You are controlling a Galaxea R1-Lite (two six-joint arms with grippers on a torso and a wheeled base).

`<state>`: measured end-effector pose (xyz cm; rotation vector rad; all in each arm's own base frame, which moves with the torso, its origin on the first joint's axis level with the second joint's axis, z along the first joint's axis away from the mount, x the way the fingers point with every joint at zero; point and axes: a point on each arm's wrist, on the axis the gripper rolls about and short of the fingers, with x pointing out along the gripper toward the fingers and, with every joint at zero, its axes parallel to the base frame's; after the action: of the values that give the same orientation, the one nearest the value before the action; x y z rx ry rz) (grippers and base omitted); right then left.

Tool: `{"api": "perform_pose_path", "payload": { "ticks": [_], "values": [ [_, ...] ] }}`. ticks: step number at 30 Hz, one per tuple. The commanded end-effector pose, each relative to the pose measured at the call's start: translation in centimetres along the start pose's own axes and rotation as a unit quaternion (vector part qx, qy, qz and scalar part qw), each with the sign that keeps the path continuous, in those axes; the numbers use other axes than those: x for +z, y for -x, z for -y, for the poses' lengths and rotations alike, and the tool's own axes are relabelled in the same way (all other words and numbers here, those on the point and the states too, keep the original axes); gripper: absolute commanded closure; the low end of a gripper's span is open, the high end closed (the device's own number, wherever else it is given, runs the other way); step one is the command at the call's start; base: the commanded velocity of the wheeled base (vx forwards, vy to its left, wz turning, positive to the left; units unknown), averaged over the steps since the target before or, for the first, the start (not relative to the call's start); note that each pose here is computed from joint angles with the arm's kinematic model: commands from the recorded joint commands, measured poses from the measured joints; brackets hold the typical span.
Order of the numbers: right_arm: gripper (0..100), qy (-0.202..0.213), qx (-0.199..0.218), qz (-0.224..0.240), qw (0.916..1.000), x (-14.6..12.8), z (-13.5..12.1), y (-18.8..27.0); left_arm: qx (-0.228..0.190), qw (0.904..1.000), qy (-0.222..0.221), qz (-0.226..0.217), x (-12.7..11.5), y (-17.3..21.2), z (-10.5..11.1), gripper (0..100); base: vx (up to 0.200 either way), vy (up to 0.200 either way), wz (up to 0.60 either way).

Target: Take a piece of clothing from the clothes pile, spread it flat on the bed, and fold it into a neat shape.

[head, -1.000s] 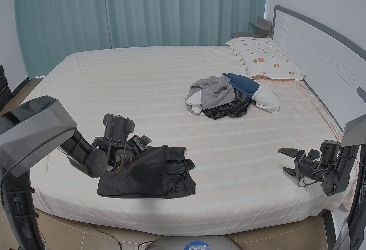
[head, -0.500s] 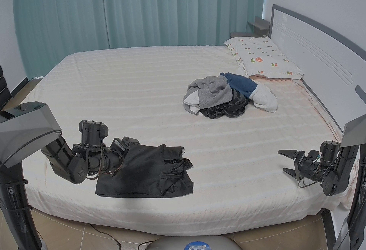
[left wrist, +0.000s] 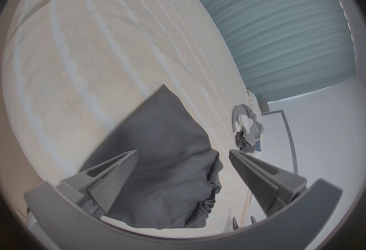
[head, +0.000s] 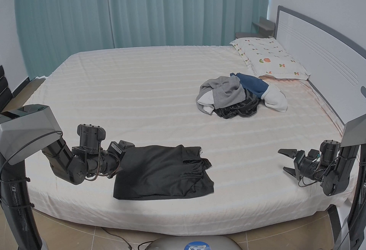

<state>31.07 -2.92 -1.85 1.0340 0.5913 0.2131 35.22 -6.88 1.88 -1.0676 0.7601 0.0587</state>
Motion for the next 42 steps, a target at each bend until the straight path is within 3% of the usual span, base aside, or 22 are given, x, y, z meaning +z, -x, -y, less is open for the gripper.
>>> {"api": "perform_pose_path", "payload": {
  "ticks": [1, 10, 15, 19, 26, 29, 30, 31, 32, 34, 35, 42],
  "values": [
    [0, 0.013, 0.007, -0.001, 0.9999, -0.7, -1.4, -0.1, 0.003, 1.0000, 0.001, -0.001, -0.1, -0.2, -0.2, 0, 0.000, 0.200, 0.00],
    [0, 0.053, -0.018, 0.004, 0.9984, -4.7, -4.4, -2.5, 0.002, 1.0000, -0.001, -0.002, -0.1, -0.3, -0.1, 0, 0.000, 0.200, 0.00],
    [0, 0.086, -0.055, 0.018, 0.9946, -6.3, -5.7, -4.5, 0.001, 1.0000, 0.000, 0.000, 0.0, -0.4, -0.1, 0, 0.000, 0.200, 0.00],
    [0, 0.128, -0.110, 0.030, 0.9852, -8.1, -7.3, -6.5, -0.002, 1.0000, 0.008, 0.002, 0.1, -0.5, 0.1, 0, 0.000, 0.200, 0.00],
    [0, 0.189, -0.142, 0.030, 0.9712, -10.7, -8.3, -8.1, -0.001, 1.0000, 0.008, 0.006, 0.1, -0.6, 0.2, 0, 0.000, 0.086, 0.00],
    [0, 0.207, -0.149, 0.024, 0.9665, -11.3, -8.2, -7.9, -0.002, 1.0000, 0.007, 0.006, 0.1, -0.7, 0.2, 0, 0.000, 0.000, 0.00],
    [0, 0.228, -0.166, 0.020, 0.9593, -11.5, -7.8, -7.7, -0.001, 1.0000, 0.007, 0.006, 0.1, -0.7, 0.2, 0, 0.000, 0.000, 0.00],
    [0, 0.228, -0.166, 0.020, 0.9593, -11.5, -7.8, -7.7, -0.001, 1.0000, 0.007, 0.006, 0.1, -0.7, 0.2, 0, 0.000, 0.000, 0.00],
    [0, 0.245, -0.178, 0.026, 0.9527, -11.4, -7.7, -7.6, 0.000, 1.0000, 0.007, 0.006, 0.0, -0.7, 0.2, 0, 0.000, 0.000, 0.00],
    [0, 0.251, -0.184, 0.029, 0.9498, -11.4, -7.6, -7.5, 0.000, 1.0000, 0.007, 0.006, 0.0, -0.7, 0.2, 0, 0.000, 0.000, 0.00],
    [0, 0.261, -0.197, 0.033, 0.9445, -11.4, -7.4, -7.4, 0.000, 1.0000, 0.006, 0.005, 0.0, -0.7, 0.2, 0, 0.000, 0.000, 0.00],
    [0, 0.279, -0.217, 0.018, 0.9352, -11.8, -6.4, -7.3, 0.000, 1.0000, 0.006, 0.005, 0.0, -0.8, 0.1, 0, 0.000, 0.000, 0.00]
  ]
}}
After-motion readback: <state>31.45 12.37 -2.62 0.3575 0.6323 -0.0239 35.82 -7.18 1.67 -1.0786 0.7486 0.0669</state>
